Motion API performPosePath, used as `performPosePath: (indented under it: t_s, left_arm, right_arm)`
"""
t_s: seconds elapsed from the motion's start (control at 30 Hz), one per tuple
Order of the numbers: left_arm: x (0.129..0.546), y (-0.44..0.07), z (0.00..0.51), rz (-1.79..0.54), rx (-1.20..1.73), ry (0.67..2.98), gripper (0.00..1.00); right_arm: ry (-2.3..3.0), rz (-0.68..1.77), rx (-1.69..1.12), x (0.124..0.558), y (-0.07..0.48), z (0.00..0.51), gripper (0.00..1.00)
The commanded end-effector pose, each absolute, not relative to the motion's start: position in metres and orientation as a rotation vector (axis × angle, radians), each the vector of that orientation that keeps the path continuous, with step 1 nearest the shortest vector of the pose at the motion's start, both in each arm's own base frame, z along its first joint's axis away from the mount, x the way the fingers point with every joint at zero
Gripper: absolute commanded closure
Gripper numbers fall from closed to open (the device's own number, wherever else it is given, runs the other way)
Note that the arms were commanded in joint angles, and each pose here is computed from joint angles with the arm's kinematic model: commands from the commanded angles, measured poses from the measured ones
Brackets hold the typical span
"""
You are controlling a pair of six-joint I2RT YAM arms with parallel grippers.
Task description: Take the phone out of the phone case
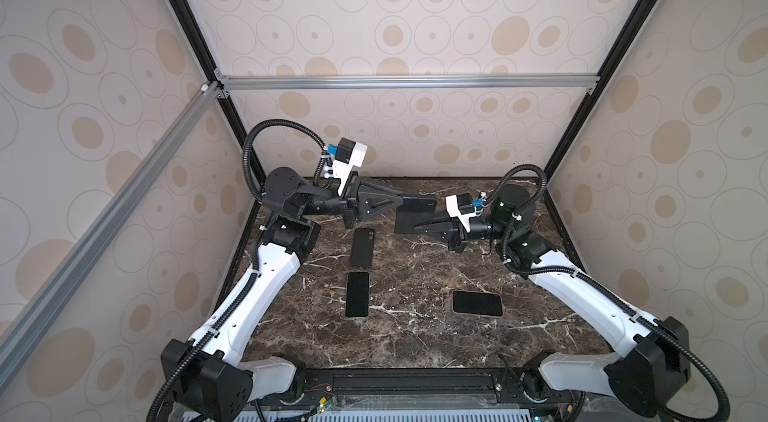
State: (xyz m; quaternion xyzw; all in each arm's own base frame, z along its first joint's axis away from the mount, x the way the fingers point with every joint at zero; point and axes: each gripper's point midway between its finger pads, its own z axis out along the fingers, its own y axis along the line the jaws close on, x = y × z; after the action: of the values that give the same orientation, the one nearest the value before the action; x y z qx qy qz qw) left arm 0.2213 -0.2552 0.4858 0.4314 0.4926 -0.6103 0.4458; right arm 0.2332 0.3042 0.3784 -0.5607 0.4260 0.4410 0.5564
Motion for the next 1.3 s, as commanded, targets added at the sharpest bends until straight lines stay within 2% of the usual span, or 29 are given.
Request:
performPosePath:
  t_s: [0.0,0.13,0.53,0.63,0.73,0.9,1.03,1.27]
  left_arm:
    - [0.217,-0.249,0.501,-1.526,1.055,1.194,0.96]
    - [0.218,-0.248,0.499,-1.539,1.048,1.194,0.97]
    - [0.24,-0.235,0.515,-1.477,0.962,1.18,0.75]
    - [0.25,-0.233,0.517,-1.392,0.929,1.194,0.67]
    - [0.255,-0.229,0.52,-1.267,0.9,1.204,0.63]
    - [0.252,-0.222,0.515,-0.988,0.864,1.205,0.62]
    - [0.228,-0.222,0.514,-0.756,0.847,1.09,0.63]
    - [0.227,-0.251,0.493,-0.709,0.896,1.124,0.65]
  right_arm:
    - [0.804,0.943,-1.415,0.226,0.305,0.387,1.0]
    - [0.729,0.924,-1.455,0.221,0.305,0.387,1.0]
    - [0.722,0.819,-1.495,0.219,0.299,0.373,1.0]
    - [0.763,0.775,-1.473,0.225,0.296,0.369,1.0]
    - [0.857,0.73,-1.394,0.24,0.29,0.371,1.0]
    - [1.012,0.669,-1.229,0.259,0.276,0.381,1.0]
    - [1.13,0.657,-1.077,0.269,0.263,0.389,1.0]
    - [1.091,0.686,-1.1,0.255,0.262,0.39,1.0]
